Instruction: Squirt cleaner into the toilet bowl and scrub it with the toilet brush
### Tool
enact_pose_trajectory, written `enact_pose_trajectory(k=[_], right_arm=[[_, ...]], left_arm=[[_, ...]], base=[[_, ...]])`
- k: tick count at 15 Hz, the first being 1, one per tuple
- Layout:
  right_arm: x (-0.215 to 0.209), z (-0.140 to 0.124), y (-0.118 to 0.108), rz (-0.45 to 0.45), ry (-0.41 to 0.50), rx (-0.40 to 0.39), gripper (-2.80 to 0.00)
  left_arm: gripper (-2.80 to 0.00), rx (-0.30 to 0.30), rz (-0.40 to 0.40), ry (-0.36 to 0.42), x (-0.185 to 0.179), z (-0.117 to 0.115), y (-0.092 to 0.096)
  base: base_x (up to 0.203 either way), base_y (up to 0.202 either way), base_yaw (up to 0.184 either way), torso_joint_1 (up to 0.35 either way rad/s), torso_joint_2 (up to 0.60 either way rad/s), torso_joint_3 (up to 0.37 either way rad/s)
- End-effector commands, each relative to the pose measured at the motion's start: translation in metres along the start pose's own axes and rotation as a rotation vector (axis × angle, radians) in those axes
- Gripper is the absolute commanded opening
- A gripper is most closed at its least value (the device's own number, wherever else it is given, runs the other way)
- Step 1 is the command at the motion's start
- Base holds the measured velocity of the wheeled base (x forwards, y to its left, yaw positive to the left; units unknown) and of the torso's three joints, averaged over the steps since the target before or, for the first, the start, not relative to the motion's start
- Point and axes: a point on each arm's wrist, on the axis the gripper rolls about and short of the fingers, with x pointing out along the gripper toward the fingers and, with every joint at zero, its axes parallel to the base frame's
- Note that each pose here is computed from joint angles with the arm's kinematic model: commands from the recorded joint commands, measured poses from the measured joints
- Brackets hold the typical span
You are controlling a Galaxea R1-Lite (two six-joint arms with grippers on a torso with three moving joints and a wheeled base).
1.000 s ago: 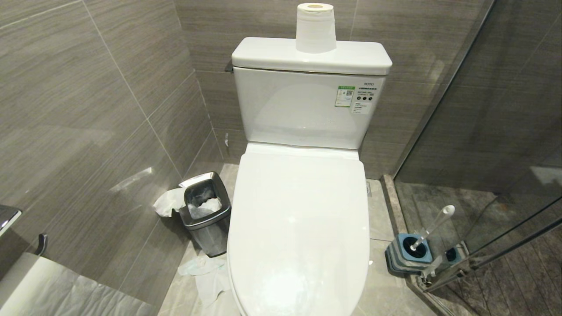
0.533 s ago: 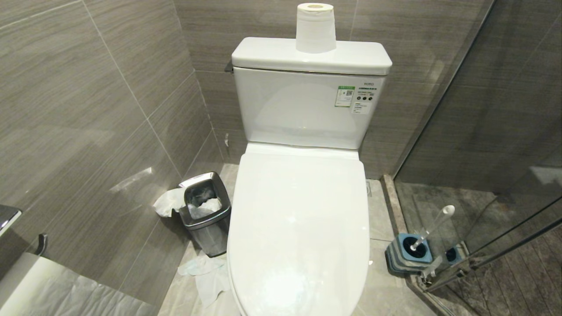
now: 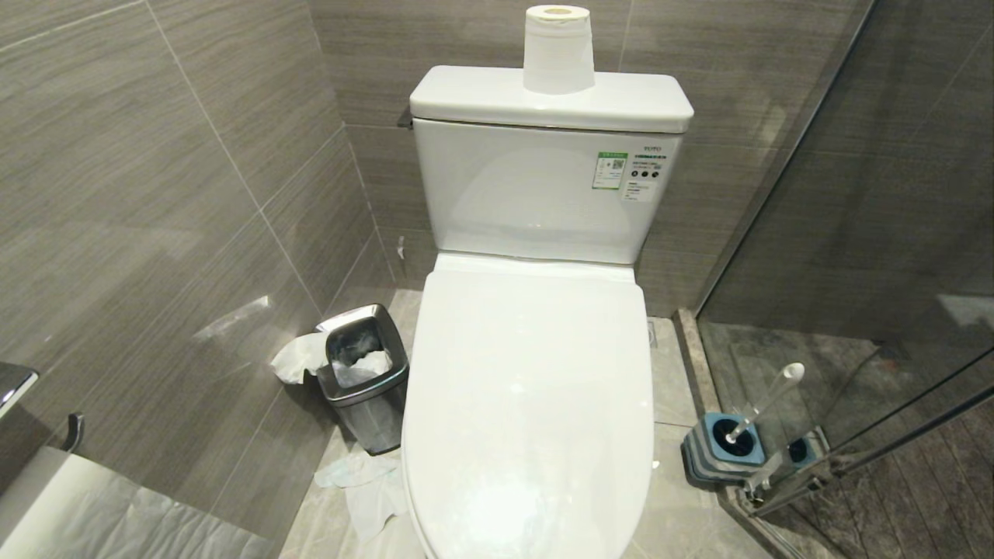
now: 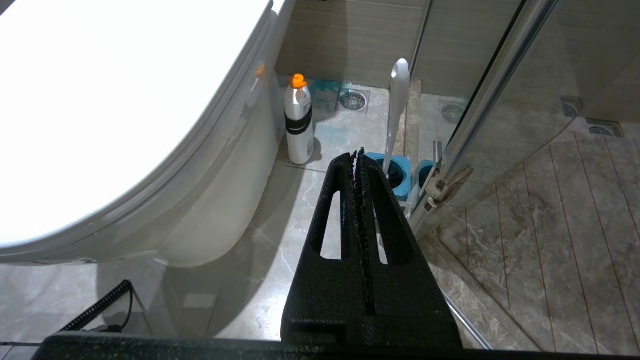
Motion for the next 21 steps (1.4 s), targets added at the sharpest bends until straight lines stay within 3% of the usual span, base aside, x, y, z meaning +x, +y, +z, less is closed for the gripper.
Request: enact_pose_trajectory(k=[1,21], right_arm=[[0.0000,0.0002,0.0000,-0.001,-0.001,0.000,-2.80],[0.0001,-0.0004,0.0000,0.001,0.003,0.000,-2.80]], left_arm=[[-2.80,-0.001,-0.001,0.001,0.0001,0.0000,0.0000],[-2.80,-0.001,-0.002,0.001,0.0001,0.0000,0.0000]], base=[[0.000,0.000,0.000,0.000,0.00,0.000],[0.000,0.000,0.000,0.000,0.00,0.000]])
